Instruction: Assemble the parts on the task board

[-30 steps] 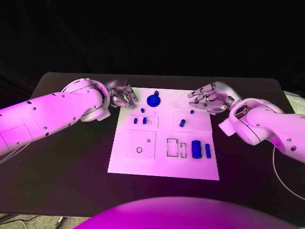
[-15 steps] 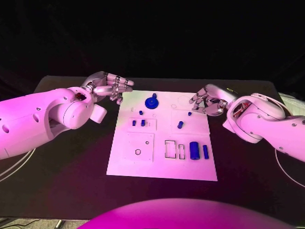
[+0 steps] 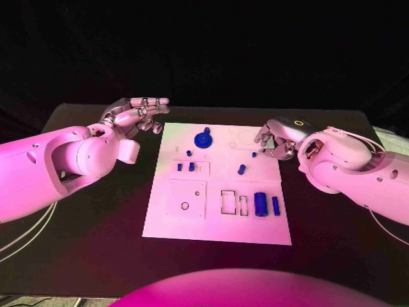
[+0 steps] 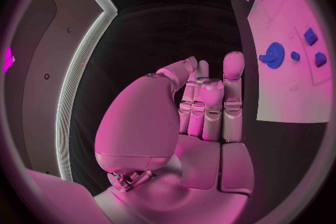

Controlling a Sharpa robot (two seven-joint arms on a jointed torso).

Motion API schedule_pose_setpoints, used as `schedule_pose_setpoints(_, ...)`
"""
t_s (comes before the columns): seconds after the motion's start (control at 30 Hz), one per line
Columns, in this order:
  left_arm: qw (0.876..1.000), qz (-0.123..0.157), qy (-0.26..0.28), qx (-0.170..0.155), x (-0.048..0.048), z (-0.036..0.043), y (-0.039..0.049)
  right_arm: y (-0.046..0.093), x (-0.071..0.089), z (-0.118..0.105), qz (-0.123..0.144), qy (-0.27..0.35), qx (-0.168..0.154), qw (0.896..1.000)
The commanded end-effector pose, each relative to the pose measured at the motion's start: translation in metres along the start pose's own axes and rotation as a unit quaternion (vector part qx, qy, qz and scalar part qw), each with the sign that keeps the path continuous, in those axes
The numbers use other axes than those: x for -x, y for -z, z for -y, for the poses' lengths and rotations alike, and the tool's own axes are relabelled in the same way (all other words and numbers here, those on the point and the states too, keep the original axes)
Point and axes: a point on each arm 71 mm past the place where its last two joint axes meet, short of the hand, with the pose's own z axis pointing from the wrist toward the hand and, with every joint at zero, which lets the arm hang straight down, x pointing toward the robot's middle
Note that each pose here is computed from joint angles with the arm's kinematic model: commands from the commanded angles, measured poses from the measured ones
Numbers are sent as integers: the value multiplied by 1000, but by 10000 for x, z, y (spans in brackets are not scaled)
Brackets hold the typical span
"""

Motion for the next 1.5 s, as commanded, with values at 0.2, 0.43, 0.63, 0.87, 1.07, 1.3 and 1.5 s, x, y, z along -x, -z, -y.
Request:
schedule_pose_setpoints(0.2,1000,3,24,-16,-22,27,13,-45,-92,-55,-36,49,-3,998)
schedule_pose_setpoints(0.43,1000,-1,25,-15,-46,25,15,-101,-150,-92,-45,50,1,998)
schedule_pose_setpoints(0.63,1000,-2,26,-15,-51,25,17,-134,-189,-110,-51,50,3,997)
schedule_pose_setpoints(0.87,1000,-5,26,-15,-63,25,17,-155,-229,-121,-59,50,6,997)
schedule_pose_setpoints(1.07,1000,-6,27,-15,-72,24,18,-168,-271,-119,-72,53,6,996)
schedule_pose_setpoints(1.3,999,-7,27,-14,-75,24,18,-179,-315,-132,-81,55,6,995)
schedule_pose_setpoints(1.5,1000,-7,27,-14,-75,24,18,-183,-330,-130,-83,60,4,995)
